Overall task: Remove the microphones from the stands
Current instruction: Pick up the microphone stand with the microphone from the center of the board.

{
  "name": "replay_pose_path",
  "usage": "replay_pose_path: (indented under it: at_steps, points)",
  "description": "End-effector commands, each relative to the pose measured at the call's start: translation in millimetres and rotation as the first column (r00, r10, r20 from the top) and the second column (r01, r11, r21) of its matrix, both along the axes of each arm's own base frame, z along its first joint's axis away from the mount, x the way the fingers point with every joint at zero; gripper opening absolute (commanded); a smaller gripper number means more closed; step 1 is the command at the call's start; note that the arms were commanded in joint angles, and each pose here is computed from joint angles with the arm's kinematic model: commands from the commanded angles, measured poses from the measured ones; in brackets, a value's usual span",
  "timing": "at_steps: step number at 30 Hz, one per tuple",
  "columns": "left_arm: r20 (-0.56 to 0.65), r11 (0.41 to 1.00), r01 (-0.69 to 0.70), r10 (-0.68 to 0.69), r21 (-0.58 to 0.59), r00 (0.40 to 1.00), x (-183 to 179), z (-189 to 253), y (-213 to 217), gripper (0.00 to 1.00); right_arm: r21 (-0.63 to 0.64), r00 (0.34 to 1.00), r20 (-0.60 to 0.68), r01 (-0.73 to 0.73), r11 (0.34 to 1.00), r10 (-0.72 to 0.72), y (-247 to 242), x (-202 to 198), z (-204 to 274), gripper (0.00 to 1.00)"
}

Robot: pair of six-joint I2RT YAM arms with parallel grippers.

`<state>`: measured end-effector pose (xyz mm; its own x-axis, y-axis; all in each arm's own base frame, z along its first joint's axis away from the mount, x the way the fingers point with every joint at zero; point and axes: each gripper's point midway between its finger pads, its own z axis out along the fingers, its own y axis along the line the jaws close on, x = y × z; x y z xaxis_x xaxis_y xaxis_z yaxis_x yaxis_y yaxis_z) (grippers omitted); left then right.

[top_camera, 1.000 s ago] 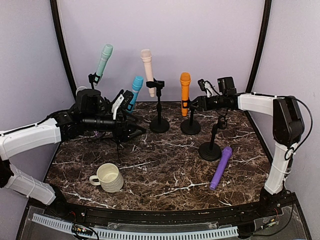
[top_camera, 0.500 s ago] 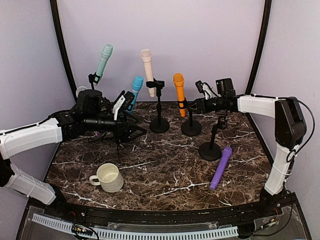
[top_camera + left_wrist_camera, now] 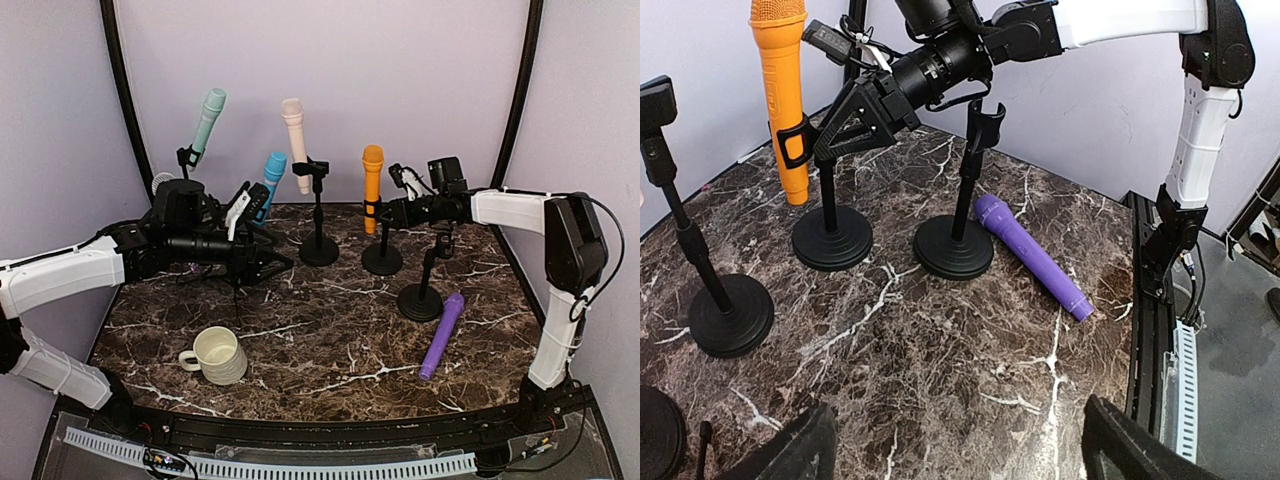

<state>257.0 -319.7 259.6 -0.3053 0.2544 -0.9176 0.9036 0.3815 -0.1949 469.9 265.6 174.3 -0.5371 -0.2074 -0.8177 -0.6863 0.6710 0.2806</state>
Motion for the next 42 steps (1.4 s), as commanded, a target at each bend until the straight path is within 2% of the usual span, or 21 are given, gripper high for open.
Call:
replay_pose_path:
  at_steps: [1,23,31,42]
  points:
    - [0.023,1.000,0.015,-0.015,-0.009,1.000,-1,3,0,0.87,-0.012,1.000,0.021,-0.002,1.000,0.003,4,5,-2,0.52]
    - [0.015,1.000,0.018,-0.018,0.017,1.000,3,-8,-2,0.87,-0.024,0.997,0.078,-0.019,1.000,0.021,8,8,1,0.22]
    - [0.017,0.999,0.024,-0.024,0.023,1.000,3,-11,-3,0.87,-0.046,0.984,0.173,0.048,0.998,-0.039,5,5,13,0.00]
    - [0.058,1.000,0.006,-0.007,0.004,0.998,2,-1,2,0.87,0.069,0.931,0.358,0.047,0.997,-0.068,17,-8,97,0.00]
